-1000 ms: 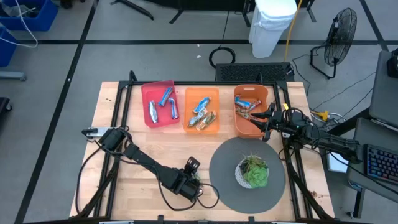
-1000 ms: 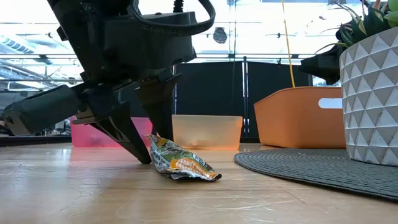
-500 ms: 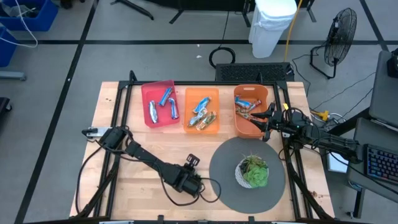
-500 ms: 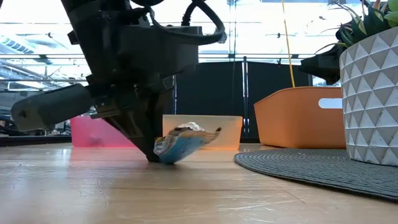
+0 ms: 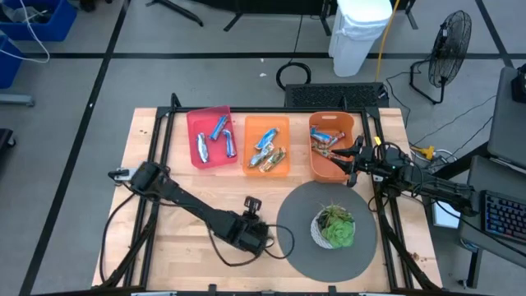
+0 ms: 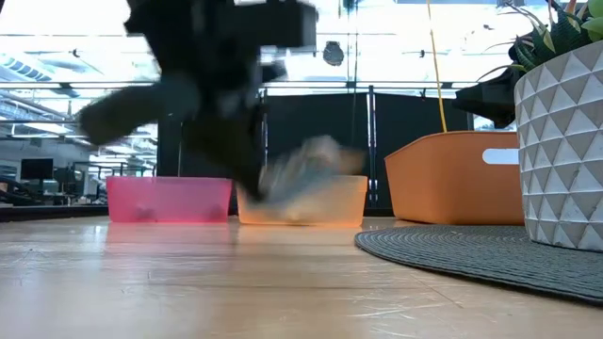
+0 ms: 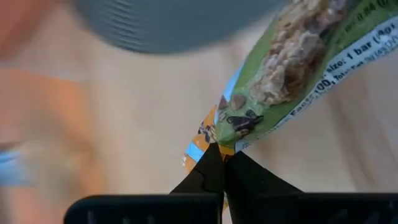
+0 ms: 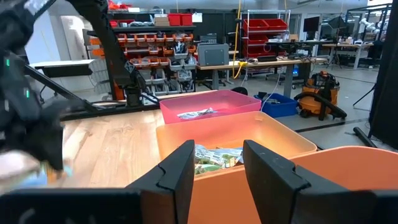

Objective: Pick and place Granola Bars by type
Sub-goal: Put the yellow granola bar into the left orange bin

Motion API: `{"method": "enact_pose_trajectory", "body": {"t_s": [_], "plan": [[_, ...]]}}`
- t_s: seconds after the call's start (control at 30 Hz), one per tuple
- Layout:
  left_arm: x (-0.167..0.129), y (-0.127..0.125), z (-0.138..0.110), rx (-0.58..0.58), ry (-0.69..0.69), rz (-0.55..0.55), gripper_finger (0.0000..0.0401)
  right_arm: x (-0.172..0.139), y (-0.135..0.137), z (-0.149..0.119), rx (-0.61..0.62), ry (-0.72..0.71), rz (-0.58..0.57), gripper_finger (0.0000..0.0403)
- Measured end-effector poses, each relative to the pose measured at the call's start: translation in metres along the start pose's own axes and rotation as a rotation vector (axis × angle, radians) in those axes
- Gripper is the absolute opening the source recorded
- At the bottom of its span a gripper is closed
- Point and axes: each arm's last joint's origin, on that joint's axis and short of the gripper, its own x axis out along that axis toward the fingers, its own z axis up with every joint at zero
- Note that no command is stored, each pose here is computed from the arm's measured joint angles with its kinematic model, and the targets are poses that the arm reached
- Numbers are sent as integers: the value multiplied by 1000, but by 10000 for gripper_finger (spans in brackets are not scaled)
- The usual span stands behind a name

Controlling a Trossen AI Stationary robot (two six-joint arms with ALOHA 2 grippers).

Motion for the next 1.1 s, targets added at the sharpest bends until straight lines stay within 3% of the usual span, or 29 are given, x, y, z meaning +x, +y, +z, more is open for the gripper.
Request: {"method": "enact_pose_trajectory", "body": {"t_s": [0.17,0.33,0.43,0.6,0.73,0.87,1.0,1.1], "plan": [[-50,27,2,-99,-131,164,3,0,0,0,0,-2,0,128],[-103,63,-7,-194,-251,406,3,0,0,0,0,1,0,128],[-117,82,-24,-232,-263,442,4,0,0,0,0,0,0,128],[-103,113,-78,-414,-226,496,3,0,0,0,0,0,0,128],[-72,126,-129,-613,-282,381,3,0,0,0,0,0,0,128],[-45,134,-161,-695,-584,241,3,0,0,0,0,0,0,128],[-37,153,-185,-815,-983,274,3,0,0,0,0,0,0,128],[-38,179,-198,-969,-1112,257,2,0,0,0,0,0,0,128]]}}
